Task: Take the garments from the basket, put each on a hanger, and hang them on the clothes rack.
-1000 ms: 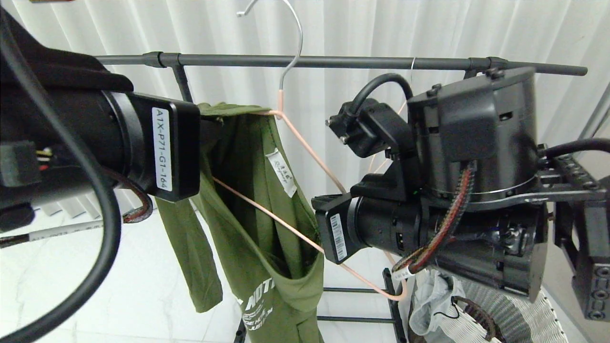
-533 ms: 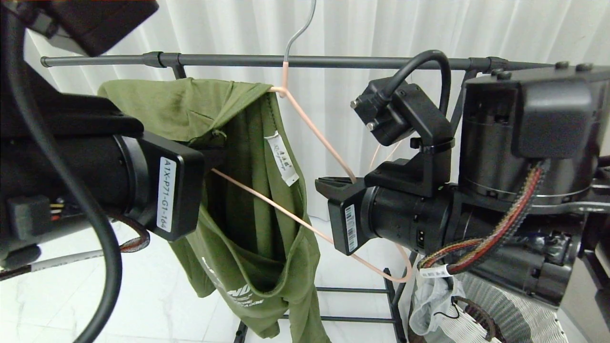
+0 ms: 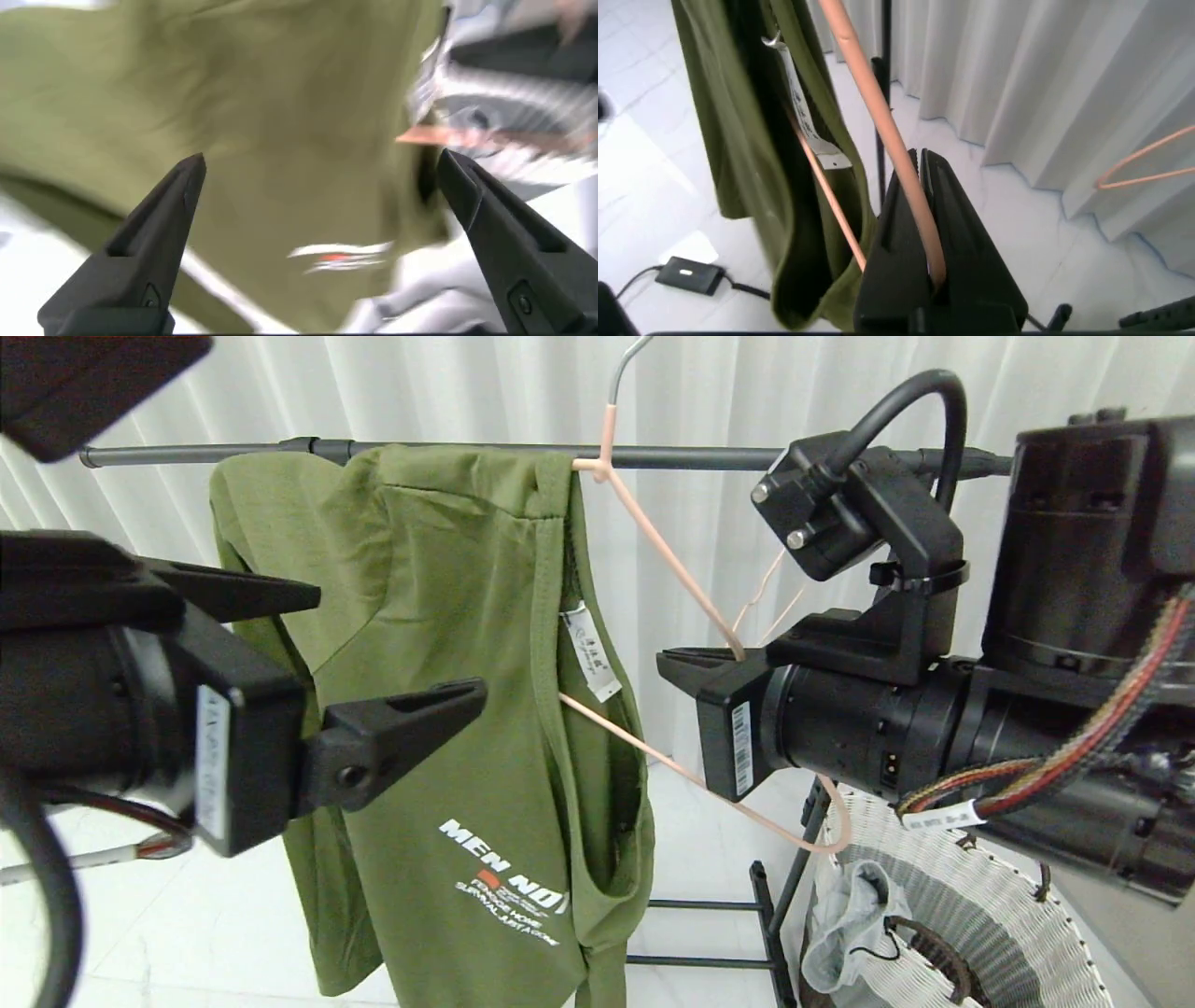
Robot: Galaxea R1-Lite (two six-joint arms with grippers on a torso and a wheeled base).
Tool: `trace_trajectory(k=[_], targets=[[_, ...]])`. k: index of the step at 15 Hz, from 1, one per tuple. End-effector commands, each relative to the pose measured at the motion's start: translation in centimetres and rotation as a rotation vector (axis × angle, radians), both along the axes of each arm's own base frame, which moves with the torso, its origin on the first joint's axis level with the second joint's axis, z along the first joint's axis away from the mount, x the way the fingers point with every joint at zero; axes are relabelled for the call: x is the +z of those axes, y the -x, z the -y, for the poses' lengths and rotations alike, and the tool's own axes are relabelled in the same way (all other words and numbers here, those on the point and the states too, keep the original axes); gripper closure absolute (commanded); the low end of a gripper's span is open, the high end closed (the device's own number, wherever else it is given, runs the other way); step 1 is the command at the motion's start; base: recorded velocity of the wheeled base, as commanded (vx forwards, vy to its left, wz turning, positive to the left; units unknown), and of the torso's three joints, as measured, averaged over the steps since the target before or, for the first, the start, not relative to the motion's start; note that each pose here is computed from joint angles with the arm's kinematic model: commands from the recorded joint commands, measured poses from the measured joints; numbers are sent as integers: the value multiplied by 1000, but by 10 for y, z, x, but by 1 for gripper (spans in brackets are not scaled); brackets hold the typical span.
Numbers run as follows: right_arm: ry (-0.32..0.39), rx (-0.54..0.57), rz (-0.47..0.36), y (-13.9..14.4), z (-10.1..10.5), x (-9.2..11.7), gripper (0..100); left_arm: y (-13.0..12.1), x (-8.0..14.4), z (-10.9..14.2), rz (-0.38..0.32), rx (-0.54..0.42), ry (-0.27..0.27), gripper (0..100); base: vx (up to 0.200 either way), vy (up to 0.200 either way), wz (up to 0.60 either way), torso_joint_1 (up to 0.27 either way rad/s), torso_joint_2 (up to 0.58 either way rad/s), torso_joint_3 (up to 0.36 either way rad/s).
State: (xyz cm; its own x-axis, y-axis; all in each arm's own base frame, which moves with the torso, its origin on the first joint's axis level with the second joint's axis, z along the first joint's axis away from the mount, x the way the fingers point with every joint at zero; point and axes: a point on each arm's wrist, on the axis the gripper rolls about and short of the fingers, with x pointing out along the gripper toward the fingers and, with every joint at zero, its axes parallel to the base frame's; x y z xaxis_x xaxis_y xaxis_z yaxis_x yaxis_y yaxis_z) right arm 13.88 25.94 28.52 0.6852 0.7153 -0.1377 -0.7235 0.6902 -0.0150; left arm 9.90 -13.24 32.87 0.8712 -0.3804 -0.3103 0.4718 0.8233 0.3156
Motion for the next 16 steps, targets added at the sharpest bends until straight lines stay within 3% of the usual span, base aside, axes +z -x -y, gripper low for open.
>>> trace_trajectory(k=[1, 3, 6, 10, 16], targets=[[11, -20, 7, 0, 16, 8, 100, 7, 9, -38, 86, 17, -34, 0, 0, 0, 0, 0, 0, 0], [51, 9, -13, 5, 25, 9, 100, 0, 19, -50, 175, -41, -47, 0, 0, 0, 0, 0, 0, 0], [95, 36, -10, 9, 24, 6, 100, -11, 13, -54, 266, -184, -139, 0, 0, 0, 0, 0, 0, 0], [122, 84, 3, 18, 15, 3, 100, -20, 1, -48, 305, -265, -237, 0, 0, 0, 0, 0, 0, 0], [182, 166, 33, 34, 2, -6, 100, -31, -9, -40, 328, -265, -253, 0, 0, 0, 0, 0, 0, 0]])
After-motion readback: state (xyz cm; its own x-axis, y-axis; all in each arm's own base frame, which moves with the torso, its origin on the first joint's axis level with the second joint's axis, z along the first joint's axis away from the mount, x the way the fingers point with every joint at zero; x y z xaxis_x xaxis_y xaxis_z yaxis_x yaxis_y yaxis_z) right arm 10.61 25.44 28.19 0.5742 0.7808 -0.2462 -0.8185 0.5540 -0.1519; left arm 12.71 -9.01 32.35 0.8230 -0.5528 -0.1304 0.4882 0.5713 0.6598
